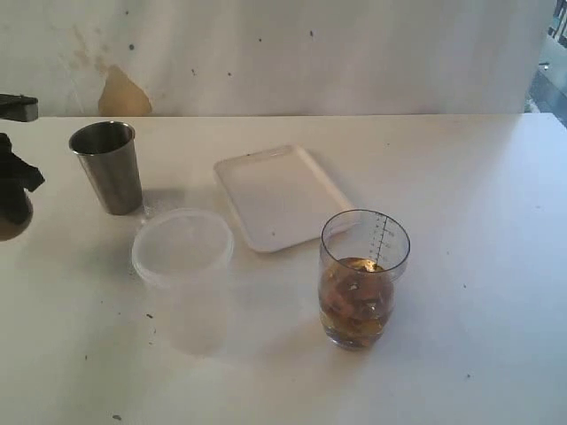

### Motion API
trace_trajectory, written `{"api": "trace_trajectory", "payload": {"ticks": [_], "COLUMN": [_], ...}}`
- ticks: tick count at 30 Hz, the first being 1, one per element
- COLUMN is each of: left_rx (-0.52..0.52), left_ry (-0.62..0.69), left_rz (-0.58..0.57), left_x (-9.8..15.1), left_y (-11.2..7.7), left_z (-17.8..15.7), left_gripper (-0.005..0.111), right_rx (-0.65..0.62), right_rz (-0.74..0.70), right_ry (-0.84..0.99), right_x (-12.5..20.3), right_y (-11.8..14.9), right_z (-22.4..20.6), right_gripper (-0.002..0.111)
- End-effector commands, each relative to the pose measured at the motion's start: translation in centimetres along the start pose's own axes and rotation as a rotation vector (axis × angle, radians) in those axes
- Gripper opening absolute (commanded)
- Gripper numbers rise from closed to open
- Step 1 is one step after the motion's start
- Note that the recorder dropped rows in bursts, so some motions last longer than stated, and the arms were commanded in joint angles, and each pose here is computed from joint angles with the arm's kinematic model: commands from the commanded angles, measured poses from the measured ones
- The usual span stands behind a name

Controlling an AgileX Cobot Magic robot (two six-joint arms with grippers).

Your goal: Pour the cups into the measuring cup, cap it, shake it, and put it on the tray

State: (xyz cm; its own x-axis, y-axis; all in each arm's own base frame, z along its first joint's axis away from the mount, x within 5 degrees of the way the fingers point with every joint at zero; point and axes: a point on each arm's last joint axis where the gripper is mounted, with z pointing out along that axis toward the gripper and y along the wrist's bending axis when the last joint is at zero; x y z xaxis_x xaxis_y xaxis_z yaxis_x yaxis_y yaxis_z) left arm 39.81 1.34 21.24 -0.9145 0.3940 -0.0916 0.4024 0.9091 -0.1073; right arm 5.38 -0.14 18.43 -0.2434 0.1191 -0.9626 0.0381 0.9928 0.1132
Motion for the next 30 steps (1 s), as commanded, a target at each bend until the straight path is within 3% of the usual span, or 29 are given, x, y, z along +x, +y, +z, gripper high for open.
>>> {"api": "trace_trajectory", "payload": {"ticks": [1,4,6,10,18,24,30], "left_rx": [0.053,0.037,0.001,-0.052,-0.116,-0.135,-0.158], "left_ry": [0.033,0.021,-0.004,-0.024,-0.074,-0.1,-0.216], "left_rz": [0.1,0.143,0.039,0.013,0.027,0.042,0.047], "left_x": [1.1,2.0,2.3,2.7,2.3,1.9,1.5], "left_y": [-5.5,-8.8,-9.0,-8.5,-7.9,-7.9,-8.5], "left_z": [-0.3,1.3,2.7,3.7,3.7,2.8,-2.1], "left_gripper": [0.0,0.0,0.0,0.002,0.076,0.078,0.078], "right_rx": [0.006,0.006,0.006,0.006,0.006,0.006,0.006], "right_rz": [0.001,0.001,0.001,0.001,0.001,0.001,0.001], "right_ry": [-0.001,-0.001,-0.001,-0.001,-0.001,-0.001,-0.001], "right_x": [0.1,0.1,0.1,0.1,0.1,0.1,0.1], "right_y": [-0.1,-0.1,-0.1,-0.1,-0.1,-0.1,-0.1], "right_z": [0.0,0.0,0.0,0.0,0.0,0.0,0.0], "right_gripper": [0.0,0.0,0.0,0.0,0.0,0.0,0.0]}}
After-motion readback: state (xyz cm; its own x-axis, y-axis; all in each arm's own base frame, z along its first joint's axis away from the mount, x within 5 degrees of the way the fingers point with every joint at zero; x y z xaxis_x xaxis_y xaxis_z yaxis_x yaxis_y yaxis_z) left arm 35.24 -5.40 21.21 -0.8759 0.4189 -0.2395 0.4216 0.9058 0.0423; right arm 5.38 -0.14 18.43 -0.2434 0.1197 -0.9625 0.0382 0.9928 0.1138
